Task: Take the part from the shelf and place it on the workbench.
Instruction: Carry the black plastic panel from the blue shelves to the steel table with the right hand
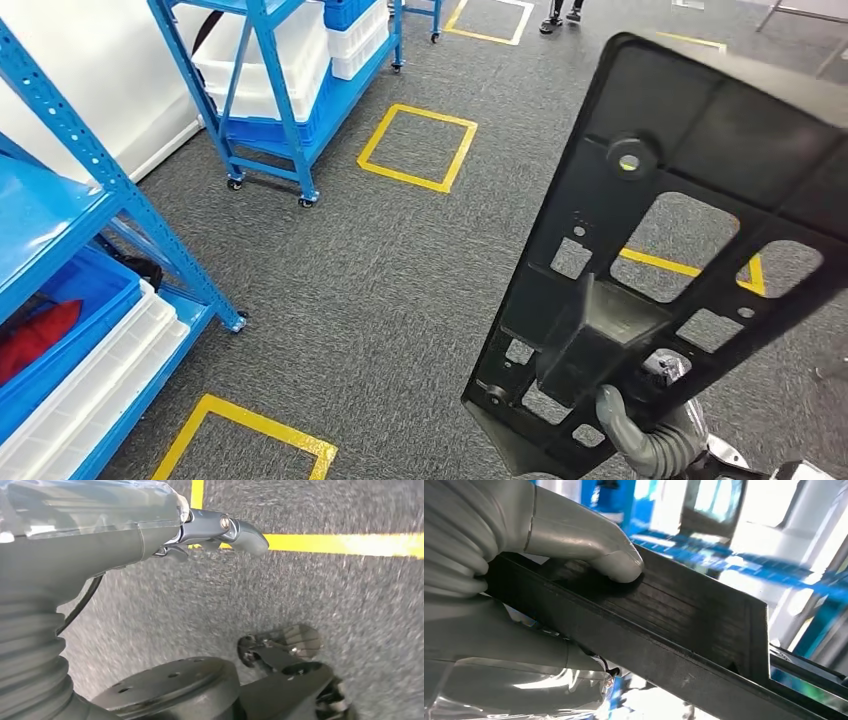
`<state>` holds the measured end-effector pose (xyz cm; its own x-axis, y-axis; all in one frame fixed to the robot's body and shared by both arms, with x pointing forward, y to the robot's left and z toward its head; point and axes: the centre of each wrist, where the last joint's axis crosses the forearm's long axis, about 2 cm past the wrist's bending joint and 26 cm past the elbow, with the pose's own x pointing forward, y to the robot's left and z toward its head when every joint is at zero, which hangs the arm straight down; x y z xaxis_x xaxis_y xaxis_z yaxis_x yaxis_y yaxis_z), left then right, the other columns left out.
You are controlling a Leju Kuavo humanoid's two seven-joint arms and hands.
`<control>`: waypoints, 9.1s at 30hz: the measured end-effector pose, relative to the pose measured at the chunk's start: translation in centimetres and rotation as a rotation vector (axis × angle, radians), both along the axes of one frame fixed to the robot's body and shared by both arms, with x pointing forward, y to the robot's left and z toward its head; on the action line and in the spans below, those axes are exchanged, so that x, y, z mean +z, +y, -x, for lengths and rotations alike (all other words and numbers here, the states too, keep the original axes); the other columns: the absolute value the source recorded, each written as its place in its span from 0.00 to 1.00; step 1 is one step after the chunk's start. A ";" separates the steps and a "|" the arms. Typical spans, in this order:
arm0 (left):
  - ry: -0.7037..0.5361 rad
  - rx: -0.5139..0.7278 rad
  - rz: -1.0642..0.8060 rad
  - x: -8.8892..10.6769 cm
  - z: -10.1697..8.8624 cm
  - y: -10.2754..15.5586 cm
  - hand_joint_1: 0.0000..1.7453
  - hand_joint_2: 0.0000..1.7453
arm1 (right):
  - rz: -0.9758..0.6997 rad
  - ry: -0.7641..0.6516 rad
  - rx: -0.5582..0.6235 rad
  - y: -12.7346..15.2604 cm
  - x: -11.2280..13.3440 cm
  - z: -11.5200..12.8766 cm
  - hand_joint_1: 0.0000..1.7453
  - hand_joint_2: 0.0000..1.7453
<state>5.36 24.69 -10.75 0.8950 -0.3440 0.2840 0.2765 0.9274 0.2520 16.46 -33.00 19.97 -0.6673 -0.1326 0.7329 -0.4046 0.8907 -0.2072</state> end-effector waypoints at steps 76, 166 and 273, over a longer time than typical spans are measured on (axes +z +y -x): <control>0.016 -0.050 0.007 0.1 -0.9 0.1 0.00 1.00 | -0.117 -0.140 -0.060 0.7 3.0 -1.8 1.00 1.00; 0.073 0.059 0.050 0.3 -0.5 -2.4 0.00 1.00 | -0.013 -0.079 -0.064 -1.2 3.3 -1.9 1.00 1.00; 0.010 0.060 0.048 0.2 -0.1 -1.6 0.00 1.00 | -0.070 -0.031 -0.067 -1.5 1.7 -2.7 1.00 1.00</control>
